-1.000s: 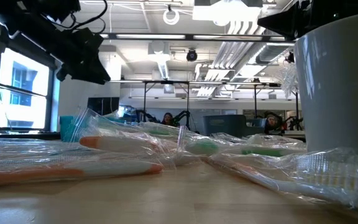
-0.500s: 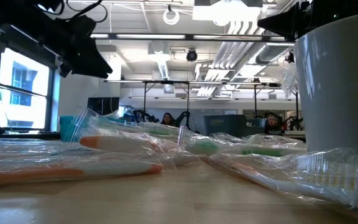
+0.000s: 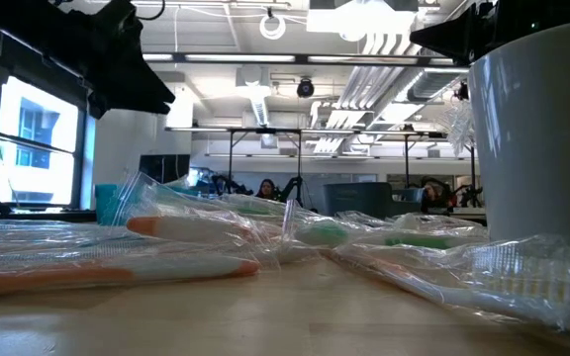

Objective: Pick & Place Toothbrushes
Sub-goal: Put the orange toothbrush into the dark gray bin

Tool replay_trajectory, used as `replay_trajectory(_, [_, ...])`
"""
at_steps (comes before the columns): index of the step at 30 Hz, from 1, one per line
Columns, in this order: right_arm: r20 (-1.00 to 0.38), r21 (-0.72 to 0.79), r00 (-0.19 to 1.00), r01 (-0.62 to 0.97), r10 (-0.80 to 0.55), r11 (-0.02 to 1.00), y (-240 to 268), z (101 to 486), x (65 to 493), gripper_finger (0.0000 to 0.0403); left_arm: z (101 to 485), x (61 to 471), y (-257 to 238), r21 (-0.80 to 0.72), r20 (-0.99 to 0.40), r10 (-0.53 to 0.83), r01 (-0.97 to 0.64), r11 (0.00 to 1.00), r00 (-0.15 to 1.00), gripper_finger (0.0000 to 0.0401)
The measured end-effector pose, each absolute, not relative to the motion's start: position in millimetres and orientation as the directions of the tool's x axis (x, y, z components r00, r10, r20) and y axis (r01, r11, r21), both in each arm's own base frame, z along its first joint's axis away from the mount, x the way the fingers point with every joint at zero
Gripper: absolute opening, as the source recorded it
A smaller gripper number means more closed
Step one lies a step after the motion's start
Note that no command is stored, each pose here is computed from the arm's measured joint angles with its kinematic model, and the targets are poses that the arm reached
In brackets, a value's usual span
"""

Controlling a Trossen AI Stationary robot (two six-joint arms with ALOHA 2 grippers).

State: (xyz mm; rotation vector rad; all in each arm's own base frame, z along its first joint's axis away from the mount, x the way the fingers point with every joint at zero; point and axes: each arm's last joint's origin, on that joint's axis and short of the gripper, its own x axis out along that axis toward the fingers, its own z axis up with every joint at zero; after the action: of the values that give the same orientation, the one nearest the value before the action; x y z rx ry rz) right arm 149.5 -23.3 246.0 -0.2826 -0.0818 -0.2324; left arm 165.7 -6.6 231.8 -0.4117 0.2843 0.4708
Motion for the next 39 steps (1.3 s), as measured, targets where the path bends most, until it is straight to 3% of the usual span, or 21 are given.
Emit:
replay_trajectory(11, [0.113, -0.243, 0.97, 0.235, -0.213, 0.941, -23, 246, 149, 0.0003, 259, 176, -21, -0.278, -0.308, 0.36, -0.446, 0.851, 0.88, 0.0135])
replay_trajectory(17, [0.111, -0.243, 0.971, 0.234, -0.213, 0.941, -23, 246, 150, 0.0003, 265, 191, -23, -0.214, -0.41, 0.382, -0.494, 0.843, 0.828, 0.0135])
replay_trajectory(28, [0.11, -0.243, 0.971, 0.234, -0.213, 0.941, -23, 246, 150, 0.0003, 279, 212, -30, -0.098, -0.717, 0.359, -0.597, 0.797, 0.597, 0.0135])
replay_trajectory(39, [0.103, -0.244, 0.972, 0.233, -0.213, 0.942, -23, 245, 150, 0.0003, 272, 227, -42, -0.123, -0.931, 0.089, -0.531, 0.839, 0.355, 0.0135])
